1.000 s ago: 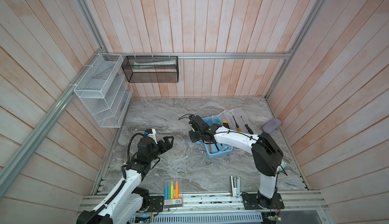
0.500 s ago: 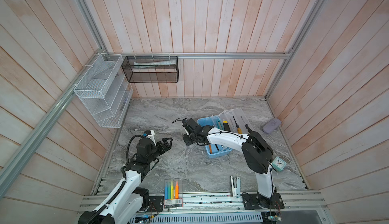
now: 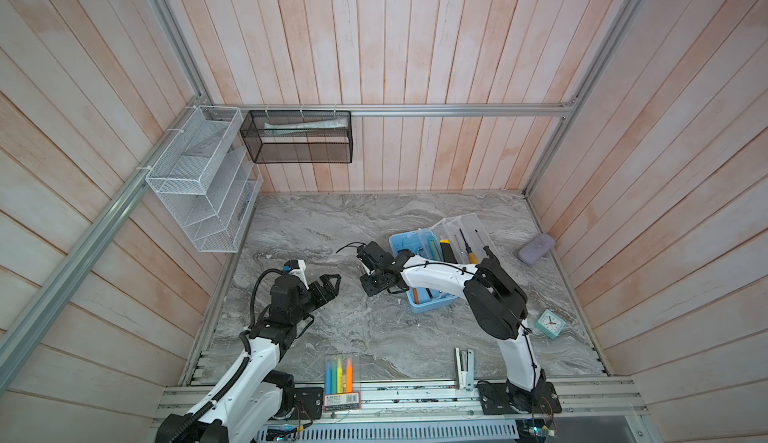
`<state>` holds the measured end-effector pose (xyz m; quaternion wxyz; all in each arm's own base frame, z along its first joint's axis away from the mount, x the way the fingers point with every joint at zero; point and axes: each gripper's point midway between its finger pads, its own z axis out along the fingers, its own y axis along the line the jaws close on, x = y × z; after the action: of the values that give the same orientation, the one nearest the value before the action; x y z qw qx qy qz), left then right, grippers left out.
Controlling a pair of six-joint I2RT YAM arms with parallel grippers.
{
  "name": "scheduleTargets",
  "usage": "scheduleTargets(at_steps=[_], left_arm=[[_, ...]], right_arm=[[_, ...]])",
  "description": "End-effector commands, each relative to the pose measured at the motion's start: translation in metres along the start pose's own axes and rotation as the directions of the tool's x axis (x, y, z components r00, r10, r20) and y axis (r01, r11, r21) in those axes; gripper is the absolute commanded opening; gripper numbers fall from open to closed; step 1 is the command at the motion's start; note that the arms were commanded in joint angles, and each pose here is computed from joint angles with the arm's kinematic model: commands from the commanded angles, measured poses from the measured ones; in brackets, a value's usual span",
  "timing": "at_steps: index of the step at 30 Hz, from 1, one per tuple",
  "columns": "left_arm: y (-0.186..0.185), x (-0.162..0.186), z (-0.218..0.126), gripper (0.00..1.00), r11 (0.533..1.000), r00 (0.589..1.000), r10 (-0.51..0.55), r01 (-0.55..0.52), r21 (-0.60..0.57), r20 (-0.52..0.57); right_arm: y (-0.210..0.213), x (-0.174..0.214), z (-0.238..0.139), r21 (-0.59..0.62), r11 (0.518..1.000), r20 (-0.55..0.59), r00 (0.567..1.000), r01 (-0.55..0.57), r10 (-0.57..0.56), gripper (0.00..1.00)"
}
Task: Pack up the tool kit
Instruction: 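Lower the right gripper and close it on the clear-handled screwdriver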
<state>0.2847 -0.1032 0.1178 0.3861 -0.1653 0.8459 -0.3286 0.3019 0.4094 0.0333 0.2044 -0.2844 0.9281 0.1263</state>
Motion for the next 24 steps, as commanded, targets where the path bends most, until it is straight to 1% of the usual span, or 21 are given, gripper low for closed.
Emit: scheduleTargets(at_steps=[1,5,6,7,8,11,14,16,17,20,24], left_arm=[[0.001,0.002,0.0,0.95,1.0,1.0,0.003,-0.003,0.012,0.005],[0.001,0.001,-0.001,0.95,1.0,1.0,0.001,-0.001,0.013,0.007],[0.0,0.001,-0.001,0.95,1.0,1.0,0.001,-0.001,0.014,0.009],[0.0,0.001,-0.001,0.95,1.0,1.0,0.002,-0.002,0.015,0.007],[0.0,0.0,-0.001,0.95,1.0,1.0,0.001,-0.001,0.015,0.008],[-0.002,-0.001,-0.001,0.95,1.0,1.0,0.005,-0.006,0.017,0.008],[-0.001,-0.001,0.0,0.95,1.0,1.0,0.006,-0.007,0.015,0.008],[-0.001,-0.001,0.0,0.95,1.0,1.0,0.006,-0.006,0.013,0.007],[-0.001,-0.001,0.0,0.95,1.0,1.0,0.007,-0.007,0.013,0.007],[-0.002,-0.003,0.0,0.95,1.0,1.0,0.007,-0.008,0.013,0.011],[-0.002,-0.003,0.0,0.95,1.0,1.0,0.007,-0.008,0.015,0.014]], right_arm=[[0.008,0.01,0.01,-0.007,1.0,-0.045,0.999,0.011,-0.011,0.31],[0.008,0.014,0.016,0.01,1.0,-0.066,0.998,0.011,-0.01,0.26],[0.008,0.016,0.017,0.012,1.0,-0.071,0.997,0.01,-0.009,0.23],[0.008,0.017,0.018,0.009,1.0,-0.075,0.997,0.011,-0.011,0.17],[0.008,0.02,0.019,0.012,1.0,-0.082,0.997,0.013,-0.012,0.15],[0.006,0.026,0.023,0.025,1.0,-0.106,0.994,0.016,-0.014,0.14],[0.003,0.033,0.027,0.033,0.999,-0.125,0.992,0.019,-0.015,0.1],[0.002,0.036,0.029,0.037,0.999,-0.134,0.991,0.02,-0.015,0.01],[0.002,0.036,0.03,0.035,0.999,-0.137,0.99,0.019,-0.014,0.0],[0.003,0.034,0.028,0.028,0.999,-0.132,0.991,0.021,-0.017,0.0],[0.009,0.022,0.018,0.005,0.999,-0.094,0.995,0.031,-0.031,0.0]])
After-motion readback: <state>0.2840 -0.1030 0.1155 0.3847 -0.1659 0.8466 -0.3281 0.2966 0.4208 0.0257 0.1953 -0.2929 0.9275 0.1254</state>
